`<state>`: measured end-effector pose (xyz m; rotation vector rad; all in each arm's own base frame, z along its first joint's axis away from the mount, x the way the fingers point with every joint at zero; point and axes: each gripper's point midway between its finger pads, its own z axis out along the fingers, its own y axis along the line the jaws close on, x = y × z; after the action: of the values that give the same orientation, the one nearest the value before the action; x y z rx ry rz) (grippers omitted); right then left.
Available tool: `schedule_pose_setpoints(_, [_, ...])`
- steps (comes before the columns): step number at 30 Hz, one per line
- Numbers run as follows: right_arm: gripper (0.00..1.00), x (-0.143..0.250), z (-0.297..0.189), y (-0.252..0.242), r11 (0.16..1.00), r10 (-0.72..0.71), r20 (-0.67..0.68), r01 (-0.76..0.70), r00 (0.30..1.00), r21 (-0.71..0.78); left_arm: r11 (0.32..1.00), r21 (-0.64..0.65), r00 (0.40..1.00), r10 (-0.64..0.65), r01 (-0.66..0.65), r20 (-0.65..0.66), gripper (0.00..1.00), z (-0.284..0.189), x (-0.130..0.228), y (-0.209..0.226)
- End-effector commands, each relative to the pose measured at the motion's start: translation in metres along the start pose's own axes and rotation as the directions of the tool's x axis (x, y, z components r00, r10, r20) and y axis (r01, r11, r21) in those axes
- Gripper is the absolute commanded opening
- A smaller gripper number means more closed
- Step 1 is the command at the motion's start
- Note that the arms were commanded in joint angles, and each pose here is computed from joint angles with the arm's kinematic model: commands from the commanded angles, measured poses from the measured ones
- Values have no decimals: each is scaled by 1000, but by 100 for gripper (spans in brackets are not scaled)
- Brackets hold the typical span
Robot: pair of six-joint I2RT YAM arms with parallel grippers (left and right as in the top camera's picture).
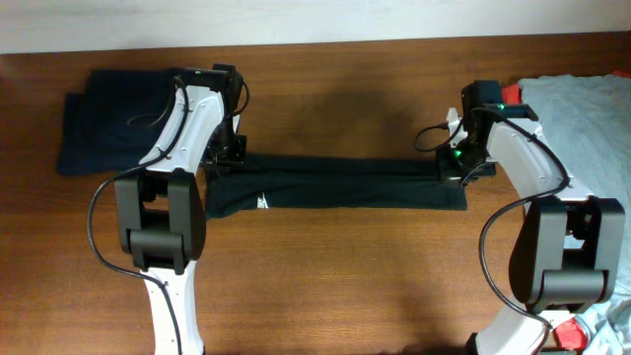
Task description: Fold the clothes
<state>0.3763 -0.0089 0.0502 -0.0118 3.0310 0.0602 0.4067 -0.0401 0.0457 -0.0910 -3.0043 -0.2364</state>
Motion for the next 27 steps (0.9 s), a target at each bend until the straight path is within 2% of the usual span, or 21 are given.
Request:
schedule_pose_setpoints(1, [4, 9, 13, -3, 1000, -5, -31, 5, 1000, 22, 1000, -20, 1000, -14, 14, -20, 1, 8, 2, 4])
schedule_pose_setpoints(10, [4, 23, 32, -10, 998, -3, -49, 6, 999, 59, 1000, -18, 999, -13, 12, -31, 1, 14, 2, 3])
schedule_pose_setpoints(18, [4, 27, 38, -15, 996, -3, -49, 7, 999, 85, 1000, -26, 995, -4, 1, -98, 1, 35, 9, 1])
schedule_pose_setpoints(27, [4, 27, 38, -15, 996, -2, -49, 7, 999, 84, 999, -32, 988, 3, -8, -152, 1, 33, 22, 2])
